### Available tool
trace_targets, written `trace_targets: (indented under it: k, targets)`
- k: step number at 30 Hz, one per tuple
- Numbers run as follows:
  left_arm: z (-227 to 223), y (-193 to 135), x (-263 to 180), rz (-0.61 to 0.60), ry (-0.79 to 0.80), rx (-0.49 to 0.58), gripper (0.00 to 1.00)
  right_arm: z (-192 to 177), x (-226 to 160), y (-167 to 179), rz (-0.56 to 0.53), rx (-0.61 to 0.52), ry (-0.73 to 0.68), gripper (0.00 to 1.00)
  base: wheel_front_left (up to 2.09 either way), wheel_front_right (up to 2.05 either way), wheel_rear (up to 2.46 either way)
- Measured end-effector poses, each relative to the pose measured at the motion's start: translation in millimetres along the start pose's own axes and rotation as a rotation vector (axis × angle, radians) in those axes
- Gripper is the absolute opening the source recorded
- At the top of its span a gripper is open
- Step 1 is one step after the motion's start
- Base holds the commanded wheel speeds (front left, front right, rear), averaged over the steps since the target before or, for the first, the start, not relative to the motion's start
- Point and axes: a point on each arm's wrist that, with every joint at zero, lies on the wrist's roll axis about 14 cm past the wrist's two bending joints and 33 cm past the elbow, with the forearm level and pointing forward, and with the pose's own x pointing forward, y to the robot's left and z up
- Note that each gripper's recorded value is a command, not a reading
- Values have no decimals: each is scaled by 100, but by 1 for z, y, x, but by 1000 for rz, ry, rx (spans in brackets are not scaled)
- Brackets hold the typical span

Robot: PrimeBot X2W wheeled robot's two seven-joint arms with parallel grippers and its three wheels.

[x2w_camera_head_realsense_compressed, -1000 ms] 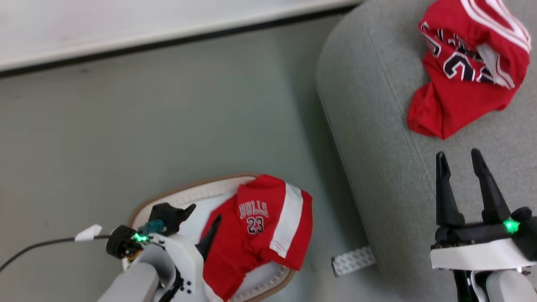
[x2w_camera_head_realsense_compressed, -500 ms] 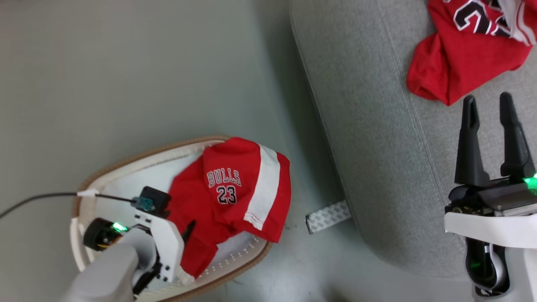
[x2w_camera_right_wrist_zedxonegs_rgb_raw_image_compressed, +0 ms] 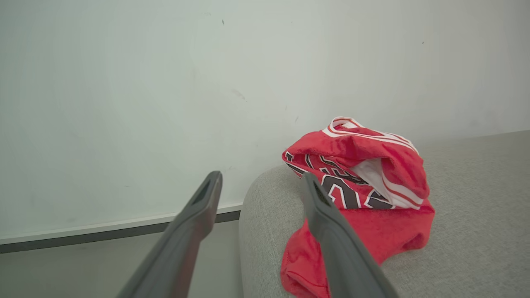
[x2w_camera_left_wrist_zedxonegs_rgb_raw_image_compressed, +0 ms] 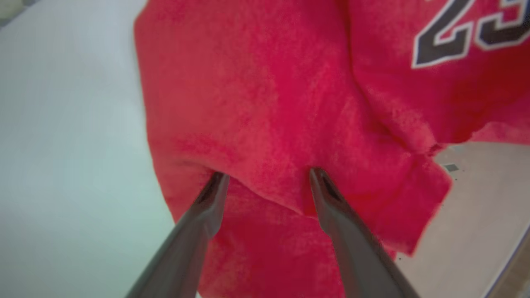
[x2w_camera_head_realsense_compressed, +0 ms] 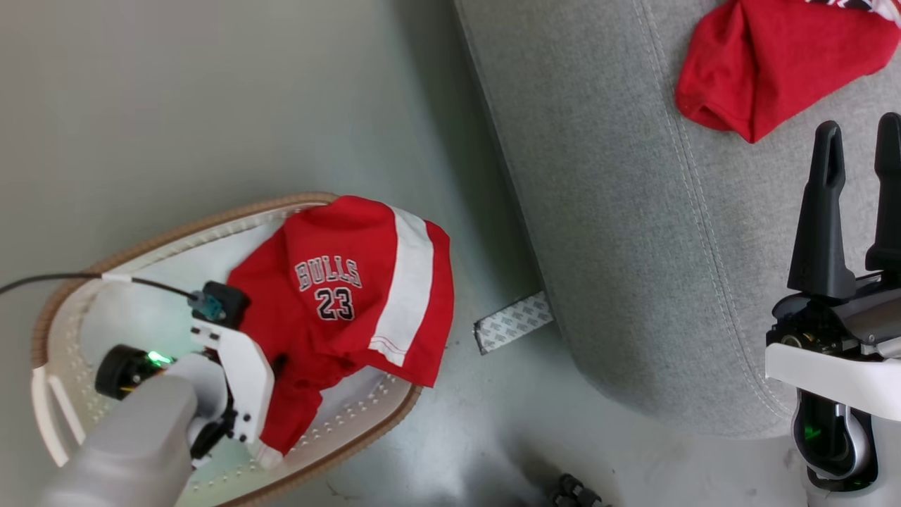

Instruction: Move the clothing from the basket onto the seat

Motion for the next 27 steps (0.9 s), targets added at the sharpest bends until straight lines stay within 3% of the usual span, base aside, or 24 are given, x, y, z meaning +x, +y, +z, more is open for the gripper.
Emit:
trace_targets:
  k: [14,15,16,17,18,27]
  targets:
    - [-18,-4,14,-22,99,42,100,-20,-5,-6,-20,-21,53,100,0,0,0]
    - [-18,-5,14,-25,99,47,84,-21,-5,-6,-20,-21,55,100,0,0,0]
    - [-18,-5,15,-27,96,49,49,-22,-4,-6,-19,-22,57,100,0,0,0]
    - [-17,-5,15,-29,93,51,30,-23,-4,-6,-18,-25,59,100,0,0,0]
    - [-16,-5,15,-32,84,49,0,-24,-4,-5,-18,-26,60,100,0,0,0]
    - [-8,-2,13,-35,46,54,0,-24,-2,-3,-8,-20,61,100,0,0,0]
